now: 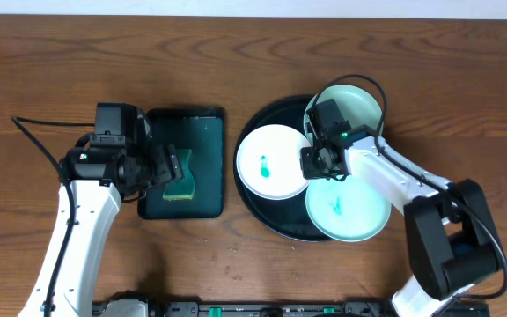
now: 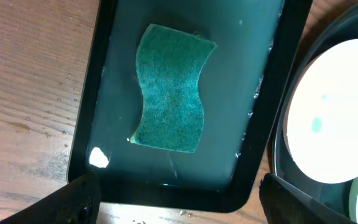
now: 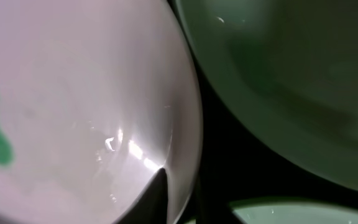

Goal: Clean dirty plates on tray and stack at the side

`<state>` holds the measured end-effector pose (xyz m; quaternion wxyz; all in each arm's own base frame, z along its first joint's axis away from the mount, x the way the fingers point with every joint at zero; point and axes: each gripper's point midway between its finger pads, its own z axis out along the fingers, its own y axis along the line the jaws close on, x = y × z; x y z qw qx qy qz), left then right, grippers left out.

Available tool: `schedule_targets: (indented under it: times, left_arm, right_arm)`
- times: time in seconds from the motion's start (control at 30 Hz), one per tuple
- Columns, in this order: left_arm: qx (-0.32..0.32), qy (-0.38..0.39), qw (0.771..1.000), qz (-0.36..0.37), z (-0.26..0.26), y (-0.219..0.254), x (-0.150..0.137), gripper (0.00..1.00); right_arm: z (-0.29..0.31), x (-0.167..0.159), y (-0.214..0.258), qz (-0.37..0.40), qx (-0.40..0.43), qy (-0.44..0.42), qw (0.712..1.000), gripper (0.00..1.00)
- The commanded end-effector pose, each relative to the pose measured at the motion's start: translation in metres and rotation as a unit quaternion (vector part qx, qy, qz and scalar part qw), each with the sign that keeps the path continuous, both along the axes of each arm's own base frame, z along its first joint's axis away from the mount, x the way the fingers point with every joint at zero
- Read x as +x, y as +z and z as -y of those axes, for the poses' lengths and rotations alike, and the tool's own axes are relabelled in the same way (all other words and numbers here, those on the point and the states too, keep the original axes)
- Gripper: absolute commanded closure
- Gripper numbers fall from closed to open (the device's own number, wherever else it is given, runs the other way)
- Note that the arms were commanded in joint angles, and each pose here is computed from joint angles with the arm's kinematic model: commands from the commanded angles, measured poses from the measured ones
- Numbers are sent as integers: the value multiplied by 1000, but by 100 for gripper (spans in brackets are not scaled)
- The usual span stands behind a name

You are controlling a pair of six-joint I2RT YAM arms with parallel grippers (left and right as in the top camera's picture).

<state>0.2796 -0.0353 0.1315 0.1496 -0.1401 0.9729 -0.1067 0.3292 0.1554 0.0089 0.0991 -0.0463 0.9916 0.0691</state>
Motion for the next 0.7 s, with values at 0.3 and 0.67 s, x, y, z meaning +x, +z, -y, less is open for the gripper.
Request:
schedule_targets:
  times: [0.3,0.67]
  left_arm:
    - [8,-34,999,39,3,4,18,27]
    - [0,-45,996,-80,12,-86,31,45]
  right_arm:
    - [1,5,-10,-11,4,-45,999,99]
    - [1,-2,-12,-22,-1,-42,999,98]
